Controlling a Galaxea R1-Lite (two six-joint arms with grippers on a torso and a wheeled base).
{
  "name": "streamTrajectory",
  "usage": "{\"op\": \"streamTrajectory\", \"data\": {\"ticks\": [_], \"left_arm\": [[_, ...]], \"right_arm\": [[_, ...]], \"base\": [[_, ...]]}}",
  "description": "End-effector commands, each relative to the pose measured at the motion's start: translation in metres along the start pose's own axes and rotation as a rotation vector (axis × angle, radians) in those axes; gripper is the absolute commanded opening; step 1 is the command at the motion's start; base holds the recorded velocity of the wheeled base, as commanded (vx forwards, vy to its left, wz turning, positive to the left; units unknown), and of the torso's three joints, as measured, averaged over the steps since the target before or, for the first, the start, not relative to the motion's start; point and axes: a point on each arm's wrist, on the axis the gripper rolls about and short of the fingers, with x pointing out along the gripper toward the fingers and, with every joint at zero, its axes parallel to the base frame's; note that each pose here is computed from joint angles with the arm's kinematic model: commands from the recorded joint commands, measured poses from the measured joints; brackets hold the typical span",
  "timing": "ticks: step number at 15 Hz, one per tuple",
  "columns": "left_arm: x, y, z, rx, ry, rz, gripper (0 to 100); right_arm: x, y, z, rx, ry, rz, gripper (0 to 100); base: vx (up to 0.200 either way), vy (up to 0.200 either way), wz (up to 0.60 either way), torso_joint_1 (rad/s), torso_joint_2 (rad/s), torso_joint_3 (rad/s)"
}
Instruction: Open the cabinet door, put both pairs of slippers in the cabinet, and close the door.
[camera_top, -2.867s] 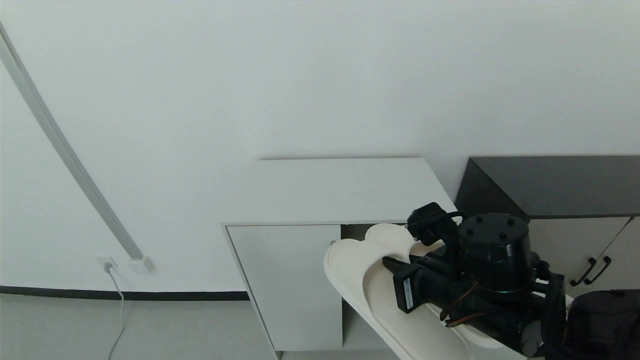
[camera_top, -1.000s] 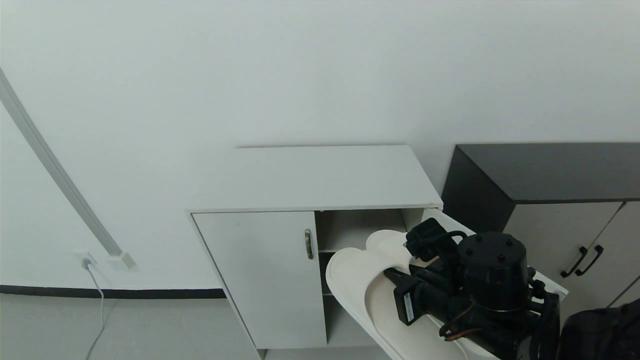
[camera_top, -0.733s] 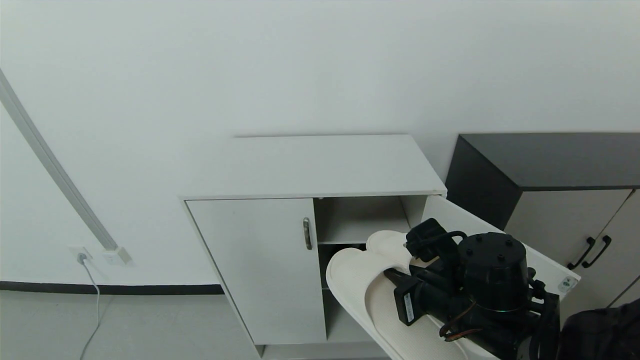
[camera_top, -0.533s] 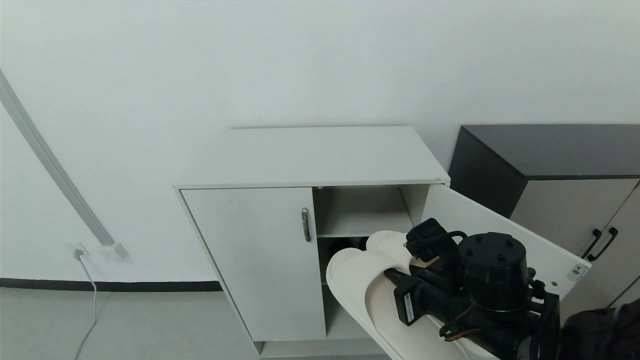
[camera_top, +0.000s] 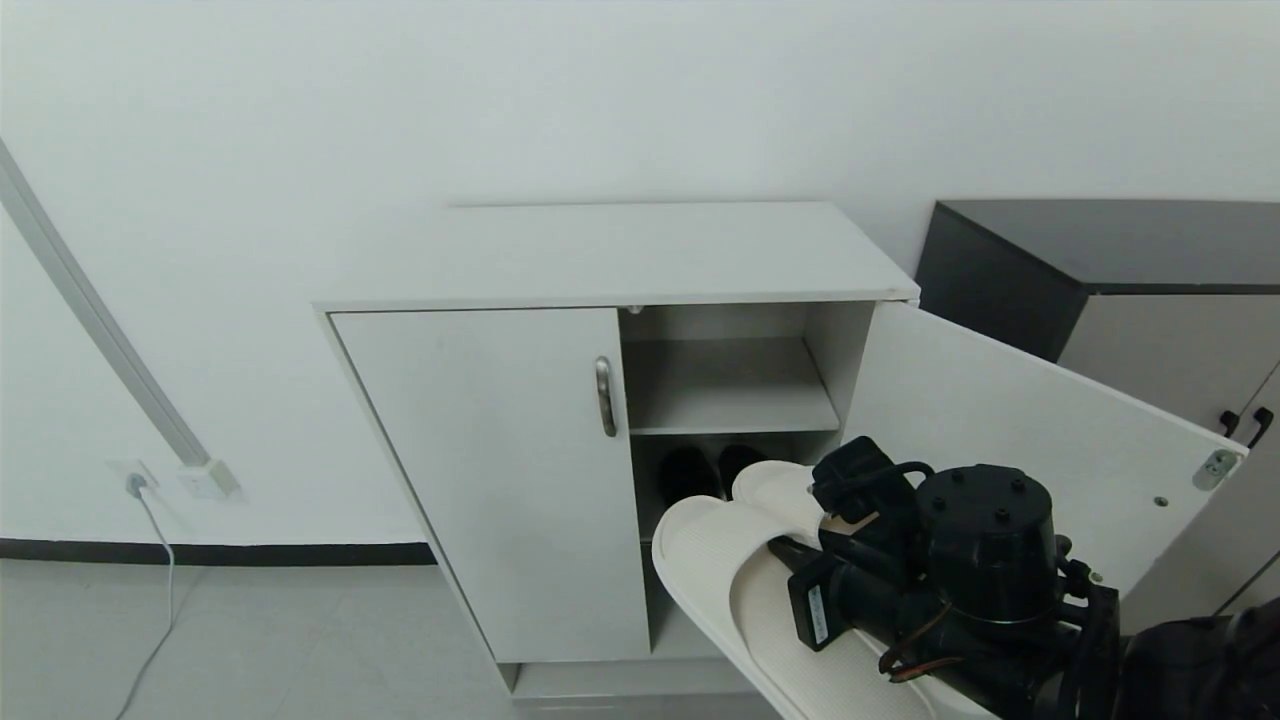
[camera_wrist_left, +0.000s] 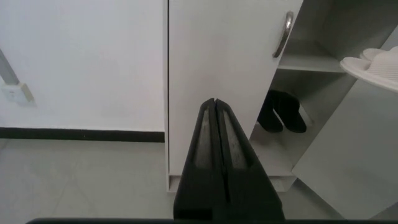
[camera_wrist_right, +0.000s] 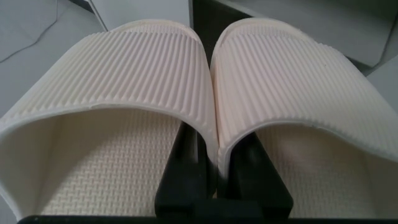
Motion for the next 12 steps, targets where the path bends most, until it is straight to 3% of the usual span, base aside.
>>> {"op": "streamTrajectory", "data": {"ticks": [1, 12], "left_arm": [[0.0000, 0.0000, 0.0000, -0.001, 0.000, 0.000, 0], [0.0000, 0.0000, 0.0000, -0.001, 0.000, 0.000, 0]], "right_arm": [[0.0002, 0.0005, -0.0005, -0.001, 0.002, 0.002, 0], [-0.0007, 0.0003, -0.0014, -0.004, -0.004, 0.002, 0]], "base": [[0.000, 0.000, 0.00, -0.163, 0.49, 0.320], [0.000, 0.000, 0.00, -0.105, 0.46, 0.350]]}}
